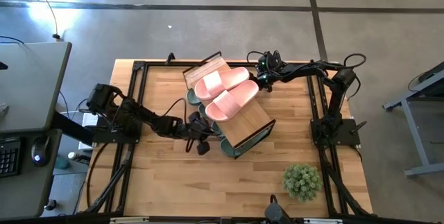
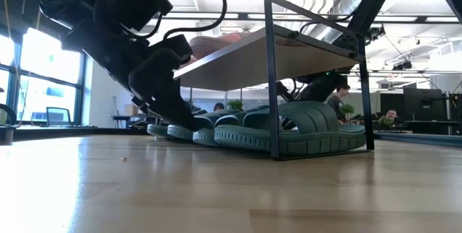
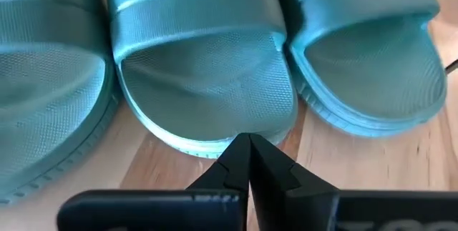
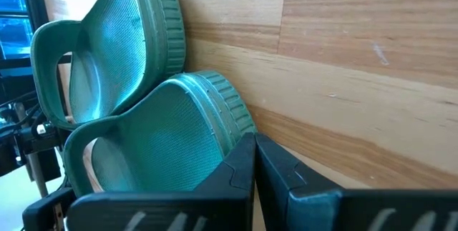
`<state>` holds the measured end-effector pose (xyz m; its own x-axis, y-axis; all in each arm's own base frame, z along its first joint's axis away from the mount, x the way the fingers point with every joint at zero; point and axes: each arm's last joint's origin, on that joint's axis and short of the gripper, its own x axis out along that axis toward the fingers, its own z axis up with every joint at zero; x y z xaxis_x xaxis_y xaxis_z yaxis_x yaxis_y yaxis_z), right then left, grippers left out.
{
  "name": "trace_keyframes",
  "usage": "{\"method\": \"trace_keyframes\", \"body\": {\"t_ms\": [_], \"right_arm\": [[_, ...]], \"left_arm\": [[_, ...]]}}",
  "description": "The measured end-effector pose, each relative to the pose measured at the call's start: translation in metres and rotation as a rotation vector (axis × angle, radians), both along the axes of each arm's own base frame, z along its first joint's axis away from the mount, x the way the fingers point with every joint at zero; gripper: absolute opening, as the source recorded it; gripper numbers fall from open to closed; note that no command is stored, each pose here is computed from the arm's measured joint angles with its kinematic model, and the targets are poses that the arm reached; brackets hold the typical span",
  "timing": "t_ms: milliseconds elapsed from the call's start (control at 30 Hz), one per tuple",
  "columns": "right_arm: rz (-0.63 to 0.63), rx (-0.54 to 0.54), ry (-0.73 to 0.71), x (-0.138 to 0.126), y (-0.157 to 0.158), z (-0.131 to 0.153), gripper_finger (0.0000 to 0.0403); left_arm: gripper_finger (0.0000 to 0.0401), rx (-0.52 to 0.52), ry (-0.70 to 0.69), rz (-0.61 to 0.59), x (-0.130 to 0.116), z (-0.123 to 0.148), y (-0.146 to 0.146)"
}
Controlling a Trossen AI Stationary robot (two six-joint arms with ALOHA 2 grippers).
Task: Pick and place slides into the shelf
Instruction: Adjust the slides on the shelf
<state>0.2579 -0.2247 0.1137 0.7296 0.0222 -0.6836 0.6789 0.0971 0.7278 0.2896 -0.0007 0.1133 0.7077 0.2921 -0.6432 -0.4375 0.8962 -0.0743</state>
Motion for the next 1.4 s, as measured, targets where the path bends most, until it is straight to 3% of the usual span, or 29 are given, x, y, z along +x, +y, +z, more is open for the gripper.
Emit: {"method": "trace_keyframes", "body": {"t_ms": [267,467,700,833,967,1067,1400], "right_arm": [[0.013,-0.002,-0.001,0.001,0.001,0.000,0.0000],[0.012,-0.003,0.000,0.001,0.001,0.000,0.0000],[0.011,-0.004,0.001,0.001,0.001,0.000,0.0000],[0.010,-0.004,0.001,0.001,0.001,0.000,0.0000],[0.010,-0.004,0.001,0.001,0.001,0.000,0.0000],[0.010,-0.004,0.001,0.001,0.001,0.000,0.0000],[-0.035,-0.058,0.042,0.000,0.000,0.002,0.0000]], "left_arm": [[0.0000,0.000,-0.021,0.027,0.005,-0.011,0.001],[0.0000,0.017,-0.038,0.028,0.004,-0.004,0.001],[0.0000,0.039,0.063,-0.021,-0.010,0.009,-0.008],[0.0000,0.052,0.136,-0.130,-0.021,0.018,-0.023],[0.0000,-0.013,0.046,-0.365,-0.018,0.028,-0.046],[0.0000,-0.048,-0.029,-0.468,-0.013,0.030,-0.062],[0.0000,-0.058,-0.035,-0.450,-0.012,0.024,-0.069]]}}
